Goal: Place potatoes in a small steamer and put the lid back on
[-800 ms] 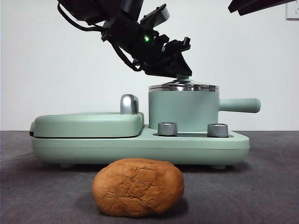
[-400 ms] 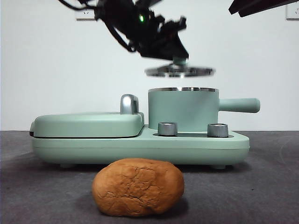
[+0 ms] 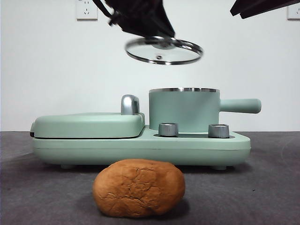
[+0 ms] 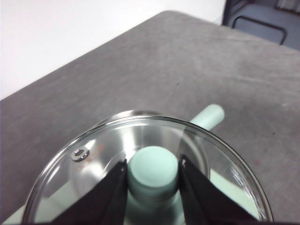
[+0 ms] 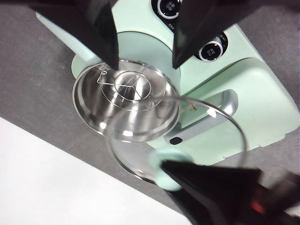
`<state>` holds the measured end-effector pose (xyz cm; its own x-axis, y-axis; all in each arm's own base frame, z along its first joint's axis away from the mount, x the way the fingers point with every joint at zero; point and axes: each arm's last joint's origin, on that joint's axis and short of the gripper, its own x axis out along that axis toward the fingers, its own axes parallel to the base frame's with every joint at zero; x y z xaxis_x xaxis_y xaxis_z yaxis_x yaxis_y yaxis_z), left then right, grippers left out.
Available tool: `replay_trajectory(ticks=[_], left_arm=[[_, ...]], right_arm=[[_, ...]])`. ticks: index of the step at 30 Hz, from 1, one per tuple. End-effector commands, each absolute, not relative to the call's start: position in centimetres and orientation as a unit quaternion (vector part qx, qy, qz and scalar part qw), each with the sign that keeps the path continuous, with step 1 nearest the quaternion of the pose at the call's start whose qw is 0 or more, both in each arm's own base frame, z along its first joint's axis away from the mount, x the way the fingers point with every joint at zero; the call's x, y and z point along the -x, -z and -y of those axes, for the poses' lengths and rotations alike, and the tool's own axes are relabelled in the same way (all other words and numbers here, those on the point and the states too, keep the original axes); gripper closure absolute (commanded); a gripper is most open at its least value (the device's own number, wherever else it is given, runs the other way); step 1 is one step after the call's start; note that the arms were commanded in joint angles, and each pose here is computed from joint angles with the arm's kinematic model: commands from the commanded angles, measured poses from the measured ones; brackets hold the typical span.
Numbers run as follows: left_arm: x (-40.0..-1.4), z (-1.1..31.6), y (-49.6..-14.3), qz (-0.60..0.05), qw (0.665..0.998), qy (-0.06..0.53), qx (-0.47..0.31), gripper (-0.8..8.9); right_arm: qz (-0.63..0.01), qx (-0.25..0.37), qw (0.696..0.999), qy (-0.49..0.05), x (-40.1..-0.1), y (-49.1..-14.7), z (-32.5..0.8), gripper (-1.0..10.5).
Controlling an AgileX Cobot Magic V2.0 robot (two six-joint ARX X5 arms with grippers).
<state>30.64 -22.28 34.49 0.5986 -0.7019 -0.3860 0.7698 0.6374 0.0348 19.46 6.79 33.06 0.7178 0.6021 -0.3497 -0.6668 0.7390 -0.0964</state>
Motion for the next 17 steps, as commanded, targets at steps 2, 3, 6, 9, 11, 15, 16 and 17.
replay_trajectory(ticks=[2, 3, 6, 9, 11, 15, 16, 17], left_arm=[[-29.2, 20.7, -37.0, -0.157, 0.895, 0.408, -0.094, 7.98], [-28.9, 20.3, -37.3, -0.16, 0.895, 0.405, -0.094, 7.98], [-27.9, 18.8, -37.9, -0.166, 0.898, 0.397, -0.093, 7.98], [-26.8, 17.2, -38.0, -0.168, 0.904, 0.384, -0.083, 7.98], [-26.0, 16.1, -37.7, -0.173, 0.908, 0.374, -0.074, 7.98], [-24.1, 14.1, -36.6, -0.182, 0.916, 0.352, -0.068, 7.98], [-23.6, 13.6, -36.3, -0.183, 0.918, 0.346, -0.069, 7.98], [-23.0, 13.2, -36.0, -0.184, 0.919, 0.341, -0.068, 7.98]], right_arm=[[-0.149, 0.103, 0.919, -0.35, -19.4, -33.4, -7.0, 7.6], [-0.152, 0.103, 0.918, -0.352, -19.4, -33.4, -7.1, 7.6], [-0.156, 0.11, 0.912, -0.362, -19.2, -33.2, -7.4, 7.2], [-0.154, 0.125, 0.902, -0.384, -18.8, -33.2, -8.2, 6.6], [-0.15, 0.138, 0.892, -0.404, -18.5, -33.1, -9.0, 6.6], [-0.152, 0.16, 0.872, -0.436, -17.7, -32.8, -10.6, 6.6], [-0.156, 0.166, 0.866, -0.445, -17.5, -32.6, -11.0, 6.6], [-0.161, 0.173, 0.858, -0.456, -17.2, -32.4, -11.5, 6.6]])
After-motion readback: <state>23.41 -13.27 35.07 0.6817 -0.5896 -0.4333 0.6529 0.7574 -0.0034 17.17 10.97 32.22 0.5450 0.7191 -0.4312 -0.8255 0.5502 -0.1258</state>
